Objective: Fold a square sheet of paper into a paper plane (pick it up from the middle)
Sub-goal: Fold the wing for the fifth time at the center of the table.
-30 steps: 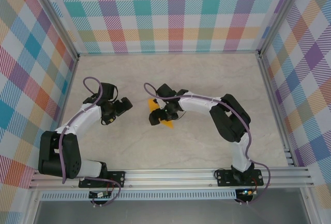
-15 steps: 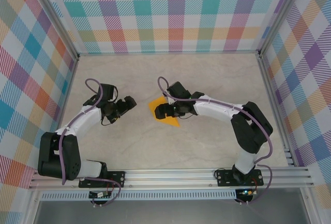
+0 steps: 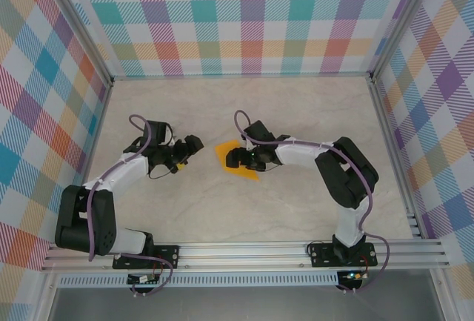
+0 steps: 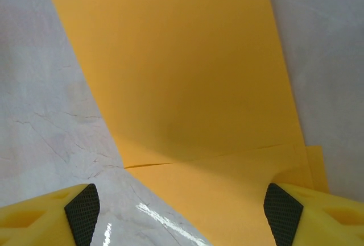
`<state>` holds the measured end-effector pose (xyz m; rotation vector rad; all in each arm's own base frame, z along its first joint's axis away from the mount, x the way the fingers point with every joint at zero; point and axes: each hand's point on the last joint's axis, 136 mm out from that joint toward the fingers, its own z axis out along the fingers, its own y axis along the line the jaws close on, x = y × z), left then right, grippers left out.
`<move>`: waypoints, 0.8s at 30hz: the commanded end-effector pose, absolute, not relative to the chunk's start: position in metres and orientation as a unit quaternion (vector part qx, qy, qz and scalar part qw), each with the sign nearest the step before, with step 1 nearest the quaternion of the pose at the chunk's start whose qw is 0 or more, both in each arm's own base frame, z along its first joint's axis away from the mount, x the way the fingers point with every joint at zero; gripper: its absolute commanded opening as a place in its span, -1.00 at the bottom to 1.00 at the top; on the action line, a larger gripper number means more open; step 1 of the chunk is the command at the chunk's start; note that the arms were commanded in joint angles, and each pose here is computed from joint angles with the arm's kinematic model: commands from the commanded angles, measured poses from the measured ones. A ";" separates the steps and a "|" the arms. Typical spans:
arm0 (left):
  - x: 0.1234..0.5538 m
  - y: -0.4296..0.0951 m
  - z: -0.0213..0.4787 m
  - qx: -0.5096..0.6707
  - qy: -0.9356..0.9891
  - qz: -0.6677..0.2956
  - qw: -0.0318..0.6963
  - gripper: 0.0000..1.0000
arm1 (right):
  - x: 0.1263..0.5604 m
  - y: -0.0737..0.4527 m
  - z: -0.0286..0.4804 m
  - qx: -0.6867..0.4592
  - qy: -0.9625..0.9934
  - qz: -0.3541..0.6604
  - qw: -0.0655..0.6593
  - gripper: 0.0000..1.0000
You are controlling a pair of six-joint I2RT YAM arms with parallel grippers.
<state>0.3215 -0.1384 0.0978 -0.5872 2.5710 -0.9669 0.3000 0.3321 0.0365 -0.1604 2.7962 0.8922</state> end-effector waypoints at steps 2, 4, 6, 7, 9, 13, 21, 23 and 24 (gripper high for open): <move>0.318 -0.171 0.099 -0.175 0.896 -0.384 0.140 0.70 | 0.288 0.326 0.013 -0.014 0.943 0.329 0.050 0.59; 0.316 -0.179 0.095 -0.172 0.898 -0.383 0.131 0.67 | 0.288 0.320 0.011 0.006 0.939 0.342 0.043 0.59; 0.314 -0.187 0.090 -0.169 0.899 -0.386 0.119 0.64 | 0.288 0.313 0.008 0.026 0.936 0.351 0.029 0.59; 0.314 -0.191 0.088 -0.168 0.900 -0.386 0.115 0.63 | 0.289 0.310 0.008 0.034 0.934 0.355 0.025 0.59; 0.314 -0.201 0.084 -0.163 0.901 -0.388 0.106 0.59 | 0.290 0.306 0.006 0.048 0.931 0.362 0.015 0.59; 0.314 -0.219 0.075 -0.152 0.905 -0.387 0.091 0.48 | 0.290 0.299 0.004 0.059 0.928 0.369 0.005 0.59; 0.324 -0.233 0.059 -0.142 0.914 -0.370 0.085 0.17 | 0.289 0.291 0.000 0.066 0.927 0.369 -0.002 0.59; 0.325 -0.236 0.055 -0.141 0.914 -0.373 0.078 0.14 | 0.289 0.290 0.000 0.066 0.927 0.370 -0.003 0.58; 0.325 -0.238 0.053 -0.139 0.913 -0.376 0.074 0.14 | 0.289 0.289 0.000 0.066 0.927 0.369 -0.003 0.57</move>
